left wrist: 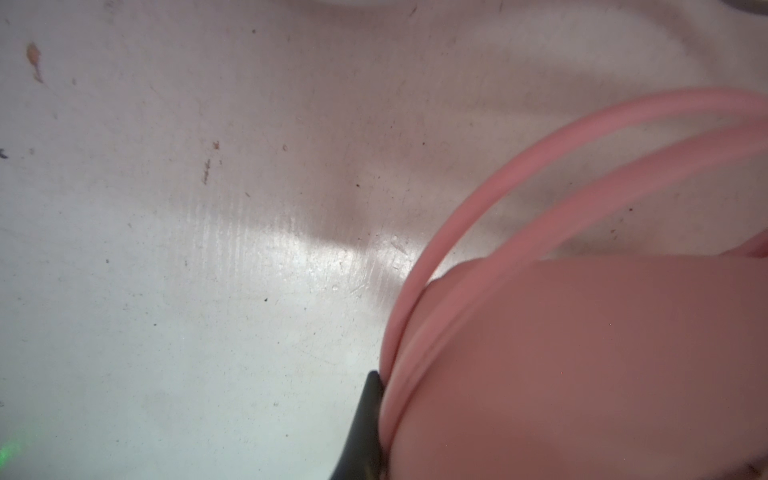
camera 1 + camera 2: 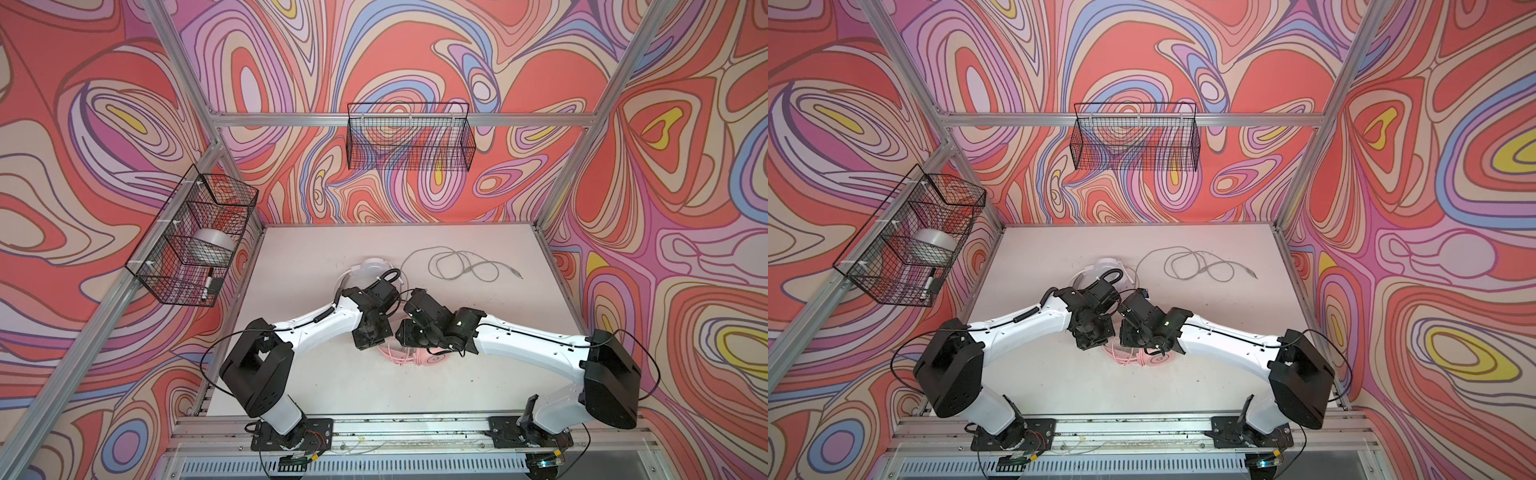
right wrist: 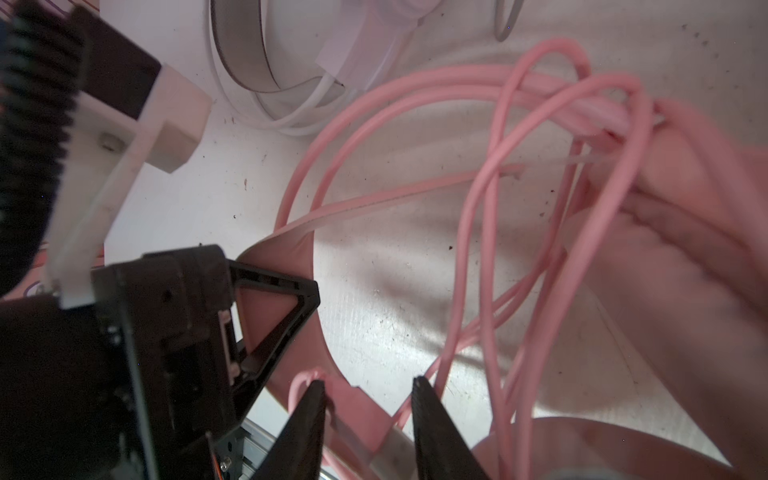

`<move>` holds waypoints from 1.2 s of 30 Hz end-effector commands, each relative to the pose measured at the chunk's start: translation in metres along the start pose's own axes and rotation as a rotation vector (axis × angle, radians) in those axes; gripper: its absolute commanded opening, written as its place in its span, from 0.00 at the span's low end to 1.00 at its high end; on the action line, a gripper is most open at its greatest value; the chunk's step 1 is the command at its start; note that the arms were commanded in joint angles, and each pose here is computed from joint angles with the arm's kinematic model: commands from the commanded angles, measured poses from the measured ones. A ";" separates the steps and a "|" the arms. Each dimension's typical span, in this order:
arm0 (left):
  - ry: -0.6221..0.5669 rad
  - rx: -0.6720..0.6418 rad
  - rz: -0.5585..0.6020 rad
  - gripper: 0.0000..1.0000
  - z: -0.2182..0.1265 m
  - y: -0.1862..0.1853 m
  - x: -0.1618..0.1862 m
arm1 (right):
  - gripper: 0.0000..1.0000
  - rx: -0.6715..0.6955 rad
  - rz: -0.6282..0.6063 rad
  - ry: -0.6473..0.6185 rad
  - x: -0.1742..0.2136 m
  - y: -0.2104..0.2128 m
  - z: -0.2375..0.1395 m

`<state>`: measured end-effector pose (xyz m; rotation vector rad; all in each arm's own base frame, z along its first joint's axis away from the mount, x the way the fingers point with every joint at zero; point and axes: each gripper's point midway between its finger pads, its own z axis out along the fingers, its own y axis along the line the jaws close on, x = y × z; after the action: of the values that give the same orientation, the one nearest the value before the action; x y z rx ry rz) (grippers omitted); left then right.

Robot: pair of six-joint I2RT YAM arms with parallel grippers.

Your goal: Wrap the headphones

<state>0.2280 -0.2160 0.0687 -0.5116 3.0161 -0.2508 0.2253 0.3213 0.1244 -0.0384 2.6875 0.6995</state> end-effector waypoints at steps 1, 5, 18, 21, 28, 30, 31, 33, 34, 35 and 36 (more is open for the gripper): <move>0.020 0.024 0.004 0.00 -0.003 -0.008 0.004 | 0.38 0.045 -0.002 -0.008 -0.003 -0.008 -0.001; 0.029 0.016 0.003 0.00 -0.001 -0.006 0.006 | 0.41 0.047 0.000 -0.023 -0.005 -0.008 -0.004; 0.042 -0.003 0.001 0.00 0.005 -0.005 0.006 | 0.44 0.065 -0.039 -0.072 -0.014 -0.011 -0.020; 0.038 -0.008 -0.005 0.00 0.009 -0.004 0.006 | 0.44 0.045 -0.105 -0.091 -0.018 -0.007 -0.030; 0.043 0.002 -0.033 0.00 0.021 -0.002 0.008 | 0.44 0.023 -0.310 -0.116 -0.013 -0.012 -0.063; 0.051 0.007 -0.040 0.04 0.026 -0.002 0.010 | 0.44 0.035 -0.363 -0.116 -0.010 -0.019 -0.071; 0.052 0.007 -0.042 0.06 0.027 -0.002 0.010 | 0.44 0.045 -0.378 -0.117 -0.009 -0.023 -0.074; 0.055 -0.004 -0.043 0.10 0.032 0.001 0.012 | 0.44 0.062 -0.409 -0.124 -0.007 -0.030 -0.082; 0.058 -0.009 -0.046 0.12 0.033 0.002 0.013 | 0.44 0.068 -0.418 -0.130 -0.007 -0.032 -0.085; 0.060 -0.014 -0.045 0.13 0.035 0.003 0.014 | 0.44 0.077 -0.425 -0.139 -0.007 -0.035 -0.090; 0.061 -0.020 -0.047 0.15 0.037 0.004 0.015 | 0.44 0.083 -0.427 -0.149 -0.008 -0.037 -0.094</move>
<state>0.2170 -0.2135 0.0365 -0.5618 3.0699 -0.2048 0.2084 0.2646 0.1938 -0.4375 2.4413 0.5575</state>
